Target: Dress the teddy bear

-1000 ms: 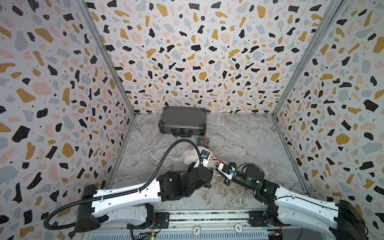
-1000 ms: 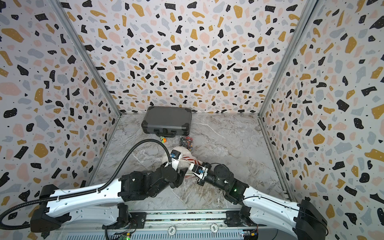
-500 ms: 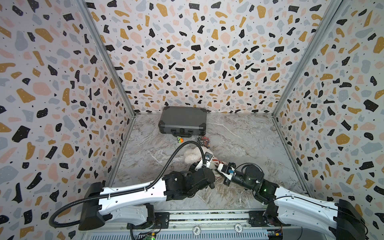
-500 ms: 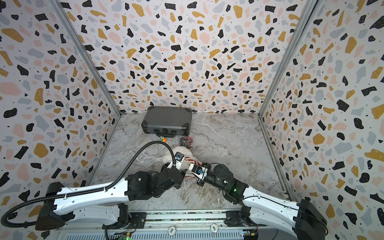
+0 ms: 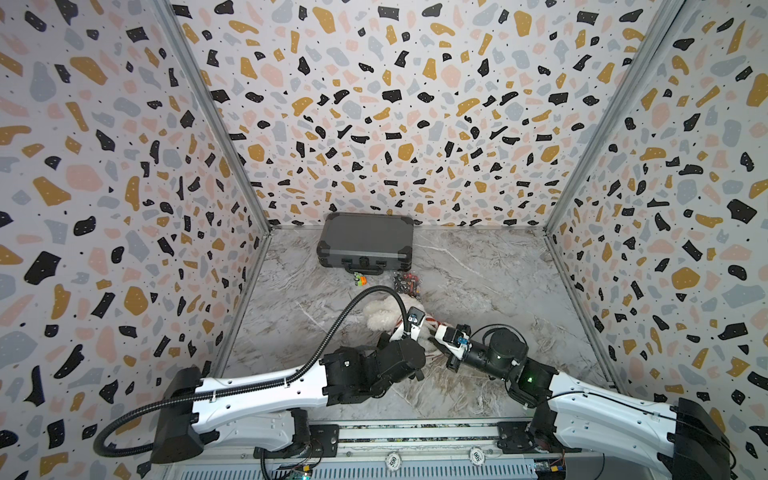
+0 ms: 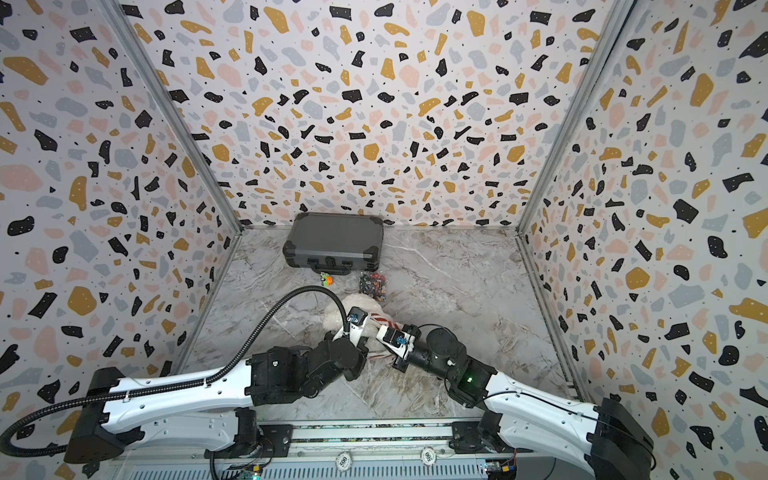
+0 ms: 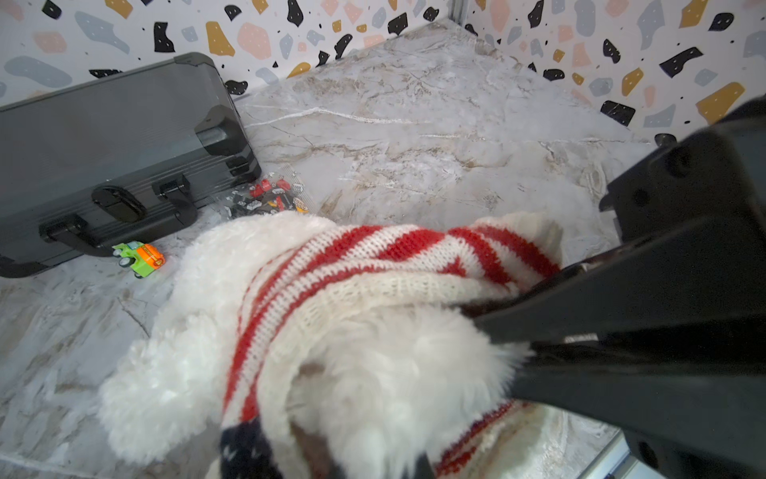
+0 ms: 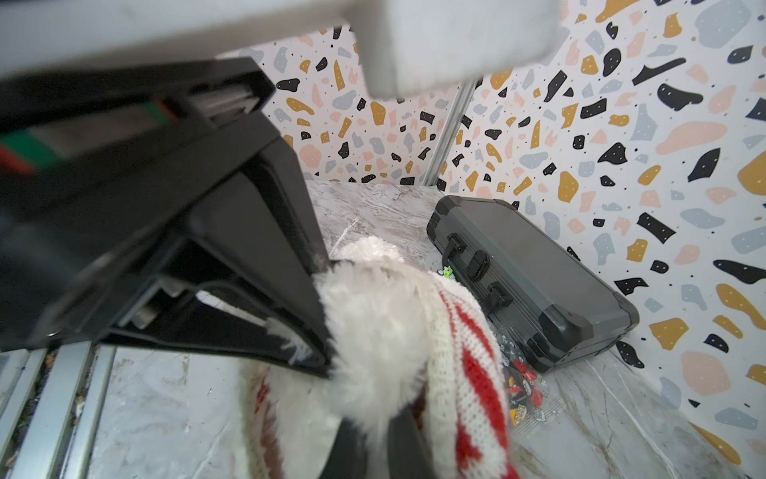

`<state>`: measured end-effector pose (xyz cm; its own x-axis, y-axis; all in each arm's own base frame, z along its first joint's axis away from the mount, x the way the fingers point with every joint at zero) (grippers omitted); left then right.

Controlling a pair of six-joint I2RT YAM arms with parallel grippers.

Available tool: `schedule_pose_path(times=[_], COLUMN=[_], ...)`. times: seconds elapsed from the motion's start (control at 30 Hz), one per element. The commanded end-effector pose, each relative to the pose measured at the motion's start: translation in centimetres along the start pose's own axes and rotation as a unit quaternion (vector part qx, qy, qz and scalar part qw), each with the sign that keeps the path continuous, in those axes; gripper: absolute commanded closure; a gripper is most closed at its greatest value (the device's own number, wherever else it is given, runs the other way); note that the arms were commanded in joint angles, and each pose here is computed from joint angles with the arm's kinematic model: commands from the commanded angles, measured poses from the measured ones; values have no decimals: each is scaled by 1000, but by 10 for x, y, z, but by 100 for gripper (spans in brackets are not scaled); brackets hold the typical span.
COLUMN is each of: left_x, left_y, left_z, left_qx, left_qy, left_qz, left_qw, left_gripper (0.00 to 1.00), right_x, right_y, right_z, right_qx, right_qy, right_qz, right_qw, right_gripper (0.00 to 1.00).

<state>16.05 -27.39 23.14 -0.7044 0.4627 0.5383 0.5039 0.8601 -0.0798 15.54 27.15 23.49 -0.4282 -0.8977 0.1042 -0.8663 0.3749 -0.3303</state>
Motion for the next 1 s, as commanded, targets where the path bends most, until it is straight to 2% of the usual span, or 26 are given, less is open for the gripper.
schedule_pose_path(times=[0.0,0.13,0.33,0.53,0.6,0.73,0.97], left_x=[-3,5,26,54,59,66,62], left_y=[28,38,58,59,57,55,50], left_z=[5,-1,-10,-22,-24,-28,-29], left_qx=[17,54,131,172,176,186,187], left_qy=[-12,-56,-133,-197,-206,-220,-214], left_qz=[-39,-13,49,124,139,163,171], left_qw=[999,997,981,957,953,944,943], left_gripper=[100,100,100,100,100,100,100], right_x=[15,35,65,61,59,50,44], right_y=[-9,-18,-36,-26,-22,-9,7], right_z=[-58,-58,-41,-16,-20,-33,-44], right_qx=[-23,-82,-190,-261,-261,-250,-228], right_qy=[-85,-75,-64,-57,-68,-88,-97], right_qz=[1,32,95,44,21,-45,-94], right_qw=[996,993,975,963,963,963,964], right_gripper=[75,53,37,49,53,52,52])
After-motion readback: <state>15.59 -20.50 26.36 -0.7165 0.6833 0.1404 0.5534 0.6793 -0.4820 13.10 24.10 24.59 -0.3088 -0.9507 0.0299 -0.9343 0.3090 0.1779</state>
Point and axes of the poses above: each gripper's point midway between its finger pads, its own x axis back along the fingers, its own y axis along the line the jaws close on, z = x × y, the point moved 3 cm from there along x, back along the fingers, and after that the axes turned 4 degrees about x, right-handed, at the moved point
